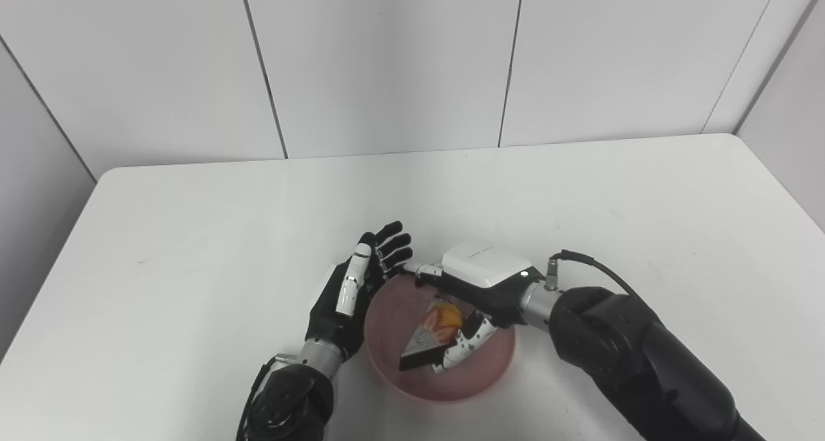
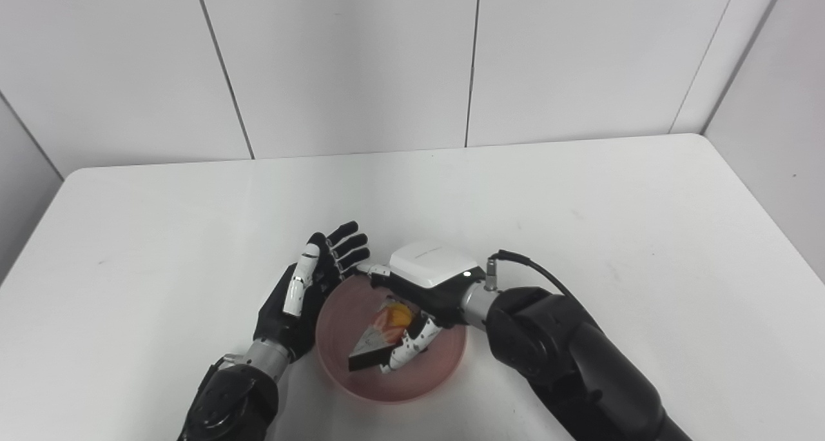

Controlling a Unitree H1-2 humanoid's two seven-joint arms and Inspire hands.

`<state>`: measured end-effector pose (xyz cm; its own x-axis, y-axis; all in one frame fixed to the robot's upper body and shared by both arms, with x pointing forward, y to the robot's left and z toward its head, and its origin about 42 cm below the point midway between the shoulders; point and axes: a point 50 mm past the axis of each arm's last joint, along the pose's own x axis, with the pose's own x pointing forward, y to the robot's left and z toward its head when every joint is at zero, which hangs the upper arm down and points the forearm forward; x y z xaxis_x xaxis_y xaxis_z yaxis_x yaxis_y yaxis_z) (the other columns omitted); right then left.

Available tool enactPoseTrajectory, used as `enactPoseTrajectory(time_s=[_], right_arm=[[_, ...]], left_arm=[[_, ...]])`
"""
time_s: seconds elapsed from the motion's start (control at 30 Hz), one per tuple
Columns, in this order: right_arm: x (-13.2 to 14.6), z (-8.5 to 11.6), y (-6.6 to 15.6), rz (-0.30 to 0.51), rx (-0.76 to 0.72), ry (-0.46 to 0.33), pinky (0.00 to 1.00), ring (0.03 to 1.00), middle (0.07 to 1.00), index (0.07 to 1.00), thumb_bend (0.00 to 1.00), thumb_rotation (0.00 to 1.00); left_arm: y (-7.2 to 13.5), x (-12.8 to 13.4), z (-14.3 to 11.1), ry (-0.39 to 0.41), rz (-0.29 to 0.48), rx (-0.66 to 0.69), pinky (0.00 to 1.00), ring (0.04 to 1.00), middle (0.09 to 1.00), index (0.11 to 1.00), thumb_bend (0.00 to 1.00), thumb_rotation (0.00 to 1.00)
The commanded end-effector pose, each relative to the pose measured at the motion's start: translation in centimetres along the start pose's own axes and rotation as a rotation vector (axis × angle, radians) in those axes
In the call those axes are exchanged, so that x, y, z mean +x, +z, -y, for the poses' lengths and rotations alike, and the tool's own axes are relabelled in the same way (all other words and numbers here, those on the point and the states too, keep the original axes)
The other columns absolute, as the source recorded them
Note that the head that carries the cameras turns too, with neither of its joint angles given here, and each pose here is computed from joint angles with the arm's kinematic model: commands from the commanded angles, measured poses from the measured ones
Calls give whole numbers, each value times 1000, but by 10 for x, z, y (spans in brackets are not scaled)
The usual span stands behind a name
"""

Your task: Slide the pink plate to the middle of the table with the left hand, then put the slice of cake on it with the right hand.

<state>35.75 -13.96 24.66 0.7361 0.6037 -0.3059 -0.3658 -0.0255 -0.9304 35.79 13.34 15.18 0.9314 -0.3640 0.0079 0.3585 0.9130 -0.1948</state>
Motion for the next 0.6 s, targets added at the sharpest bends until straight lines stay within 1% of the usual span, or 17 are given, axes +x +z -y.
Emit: enactPoseTrajectory(time_s=[0.0, 0.03, 0.07, 0.2, 0.3, 0.37, 0.43, 0.5, 0.53, 0.57], right_arm=[[-6, 15, 2, -8, -6, -43, 791, 943, 995, 998, 893, 742], [-7, 15, 2, -6, -1, -42, 797, 949, 996, 998, 898, 754], [-8, 15, 3, -3, 4, -43, 825, 973, 999, 1000, 923, 805], [-10, 16, 3, 14, 20, -54, 864, 999, 1000, 1000, 978, 923], [-13, 18, 4, 20, 30, -66, 878, 1000, 1000, 1000, 999, 954], [-16, 18, 4, 50, 52, -120, 884, 1000, 1000, 1000, 994, 951], [-19, 18, 3, 83, 76, -185, 883, 992, 1000, 1000, 967, 951], [-21, 19, 1, 112, 102, -258, 883, 981, 1000, 1000, 919, 985], [-23, 19, 0, 122, 127, -298, 877, 969, 1000, 1000, 855, 993], [-24, 19, -1, 129, 158, -331, 880, 970, 1000, 1000, 837, 995]], left_arm=[[-11, -4, -3, 31, -40, -9, 827, 843, 846, 827, 458, 1000], [-11, -3, -3, 30, -39, -8, 826, 843, 846, 827, 458, 1000], [-11, -4, -3, 32, -38, -10, 828, 843, 845, 828, 459, 1000], [-11, -4, -3, 31, -37, -2, 831, 840, 836, 822, 455, 1000], [-11, -5, -3, 28, -35, 9, 832, 841, 836, 820, 452, 1000], [-10, -5, -4, 27, -31, 11, 833, 841, 836, 821, 450, 1000], [-10, -5, -4, 24, -26, 11, 837, 843, 840, 827, 450, 1000], [-11, -6, -5, 21, -17, 17, 849, 849, 847, 839, 452, 1000], [-11, -7, -5, 23, -13, 18, 851, 849, 850, 844, 450, 1000], [-11, -8, -5, 26, -7, 17, 849, 849, 850, 845, 448, 1000]])
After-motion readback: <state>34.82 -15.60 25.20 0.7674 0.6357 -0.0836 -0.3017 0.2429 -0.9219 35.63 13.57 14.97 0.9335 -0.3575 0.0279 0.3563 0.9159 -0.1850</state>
